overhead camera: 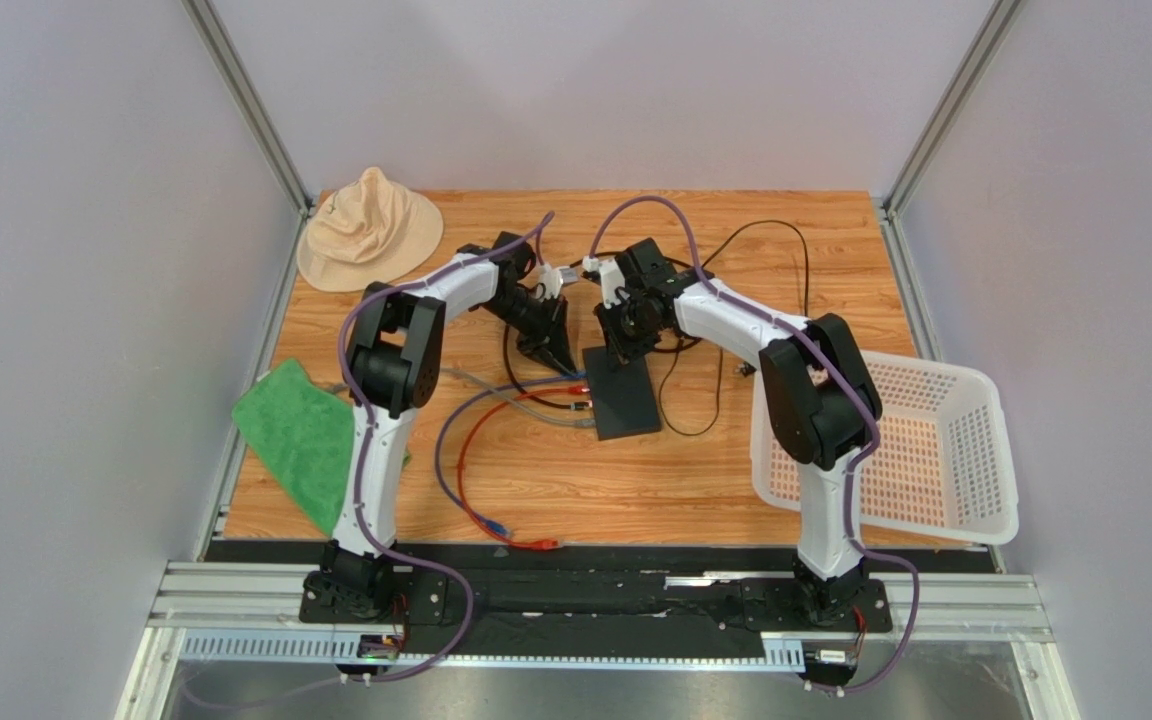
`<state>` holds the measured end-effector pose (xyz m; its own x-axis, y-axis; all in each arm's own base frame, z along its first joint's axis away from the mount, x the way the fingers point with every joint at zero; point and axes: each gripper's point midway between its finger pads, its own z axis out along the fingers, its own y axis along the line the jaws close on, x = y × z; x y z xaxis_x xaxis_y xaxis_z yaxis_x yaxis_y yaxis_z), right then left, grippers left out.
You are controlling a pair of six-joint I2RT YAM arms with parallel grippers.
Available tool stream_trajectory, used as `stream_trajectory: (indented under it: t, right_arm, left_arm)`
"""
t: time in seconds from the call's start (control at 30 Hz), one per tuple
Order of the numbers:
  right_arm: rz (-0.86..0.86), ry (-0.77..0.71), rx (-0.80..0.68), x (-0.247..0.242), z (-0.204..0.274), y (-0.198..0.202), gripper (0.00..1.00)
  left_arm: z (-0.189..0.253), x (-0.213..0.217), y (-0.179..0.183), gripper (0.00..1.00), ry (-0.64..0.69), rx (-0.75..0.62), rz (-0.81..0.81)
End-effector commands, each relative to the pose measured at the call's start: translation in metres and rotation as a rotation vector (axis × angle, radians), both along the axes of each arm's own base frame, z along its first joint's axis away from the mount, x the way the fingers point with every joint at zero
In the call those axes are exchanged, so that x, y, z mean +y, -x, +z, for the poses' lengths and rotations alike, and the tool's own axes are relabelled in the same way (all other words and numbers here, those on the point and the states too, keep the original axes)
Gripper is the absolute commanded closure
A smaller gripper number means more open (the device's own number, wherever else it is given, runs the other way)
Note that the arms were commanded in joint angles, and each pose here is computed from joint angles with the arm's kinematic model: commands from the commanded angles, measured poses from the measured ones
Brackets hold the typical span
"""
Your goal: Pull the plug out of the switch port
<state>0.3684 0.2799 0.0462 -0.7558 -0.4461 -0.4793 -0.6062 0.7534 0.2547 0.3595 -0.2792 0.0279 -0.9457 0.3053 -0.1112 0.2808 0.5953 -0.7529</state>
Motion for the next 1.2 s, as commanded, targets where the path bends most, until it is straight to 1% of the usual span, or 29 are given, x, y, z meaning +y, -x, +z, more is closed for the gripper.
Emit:
stream_trajectory:
  t: [0.0, 0.1, 0.13, 0.23, 0.27, 0.37, 0.4, 0.43, 0.5, 0.57, 0.67, 0.83, 0.9, 1.07, 1.17]
  right_arm:
    - [0.010, 0.078, 0.092, -0.009, -0.034, 0.024, 1.00]
    - [0.012, 0.081, 0.091, -0.009, -0.035, 0.023, 1.00]
    - [0.010, 0.083, 0.088, -0.009, -0.034, 0.022, 1.00]
    - [0.011, 0.089, 0.087, -0.011, -0.035, 0.023, 1.00]
    - [0.010, 0.089, 0.085, -0.011, -0.035, 0.023, 1.00]
    - [0.011, 0.093, 0.082, -0.012, -0.035, 0.025, 1.00]
    - [0.010, 0.092, 0.081, -0.013, -0.035, 0.024, 1.00]
    - [0.013, 0.092, 0.076, -0.012, -0.034, 0.024, 1.00]
    - [0.012, 0.097, 0.077, -0.014, -0.035, 0.024, 1.00]
    - [0.012, 0.096, 0.075, -0.014, -0.034, 0.024, 1.00]
    - [0.013, 0.097, 0.076, -0.015, -0.034, 0.026, 1.00]
    - [0.015, 0.099, 0.076, -0.017, -0.035, 0.029, 1.00]
    - [0.012, 0.099, 0.073, -0.017, -0.034, 0.028, 1.00]
    - [0.012, 0.100, 0.078, -0.017, -0.035, 0.028, 1.00]
    - [0.011, 0.099, 0.089, -0.016, -0.038, 0.028, 1.00]
  left_arm:
    - [-0.005, -0.023, 0.005, 0.95, 0.050, -0.020, -0.053]
    - [-0.007, -0.016, 0.004, 0.99, -0.002, -0.036, -0.046]
    - [-0.008, -0.011, 0.003, 1.00, -0.041, -0.049, -0.041]
    - [-0.010, -0.001, 0.005, 1.00, -0.096, -0.075, -0.036]
    - [-0.012, 0.001, 0.008, 0.90, -0.101, -0.073, -0.038]
    - [-0.001, 0.000, 0.005, 0.71, -0.078, -0.120, -0.034]
    - [0.003, 0.000, 0.004, 0.68, -0.066, -0.135, -0.029]
    - [0.012, -0.006, -0.002, 0.66, -0.033, -0.178, -0.025]
    - [0.016, -0.007, -0.005, 0.63, -0.011, -0.188, -0.005]
    - [0.020, -0.015, -0.006, 0.62, 0.043, -0.188, -0.018]
    - [0.016, -0.021, -0.003, 0.62, 0.094, -0.138, -0.033]
    - [0.003, -0.026, 0.002, 0.62, 0.117, -0.049, -0.049]
    - [-0.002, -0.026, 0.002, 0.64, 0.114, -0.032, -0.050]
    - [-0.001, -0.026, 0.002, 0.67, 0.114, -0.038, -0.058]
    - [-0.001, -0.025, 0.005, 0.69, 0.116, -0.070, -0.072]
